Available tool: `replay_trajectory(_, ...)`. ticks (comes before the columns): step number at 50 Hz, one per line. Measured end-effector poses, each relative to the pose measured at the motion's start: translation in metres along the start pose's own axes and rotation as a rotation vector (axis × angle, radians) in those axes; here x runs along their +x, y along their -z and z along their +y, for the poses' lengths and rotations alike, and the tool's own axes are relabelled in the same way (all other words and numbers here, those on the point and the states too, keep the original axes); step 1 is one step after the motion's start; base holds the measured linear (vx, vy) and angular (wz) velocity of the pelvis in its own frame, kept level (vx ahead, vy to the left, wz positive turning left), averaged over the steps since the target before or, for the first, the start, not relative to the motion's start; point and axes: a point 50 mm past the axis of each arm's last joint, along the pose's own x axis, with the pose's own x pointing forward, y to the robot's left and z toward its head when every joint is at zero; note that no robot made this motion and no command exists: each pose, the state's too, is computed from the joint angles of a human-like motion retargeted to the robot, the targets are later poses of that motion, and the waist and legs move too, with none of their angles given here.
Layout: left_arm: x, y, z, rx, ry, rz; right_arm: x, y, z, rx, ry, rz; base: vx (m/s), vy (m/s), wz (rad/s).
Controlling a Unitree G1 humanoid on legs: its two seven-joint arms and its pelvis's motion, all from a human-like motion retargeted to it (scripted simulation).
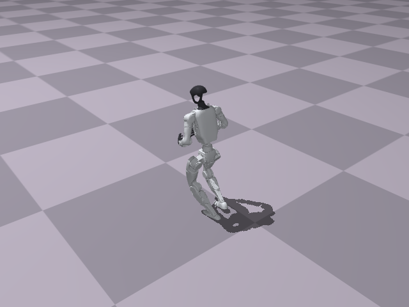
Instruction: Run
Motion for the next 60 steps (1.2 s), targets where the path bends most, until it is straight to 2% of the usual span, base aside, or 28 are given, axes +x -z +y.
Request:
replay_trajectory(13,0.022,-0.035,0.000,0.064,-0.093,-0.165,-0.011,0.006,0.013,0.042,0.035,0.015,0.04,0.02,0.08)
replay_trajectory(26,0.011,0.002,0.007,0.057,-0.140,-0.008,-0.003,0.021,0.013,0.043,0.119,0.067,0.12,-0.08,0.01)
replay_trajectory(42,0.003,0.000,0.015,0.119,-0.201,-0.032,0.015,0.004,-0.018,0.032,0.333,-0.031,0.01,-0.04,0.12)
replay_trajectory(53,0.011,-0.043,0.019,0.107,-0.329,-0.259,0.021,-0.018,-0.040,0.169,0.500,-0.168,-0.12,0.02,0.09)
replay_trajectory(60,0.008,-0.046,0.016,0.093,-0.364,-0.287,0.014,-0.010,-0.041,0.223,0.564,-0.152,-0.08,0.03,0.09)
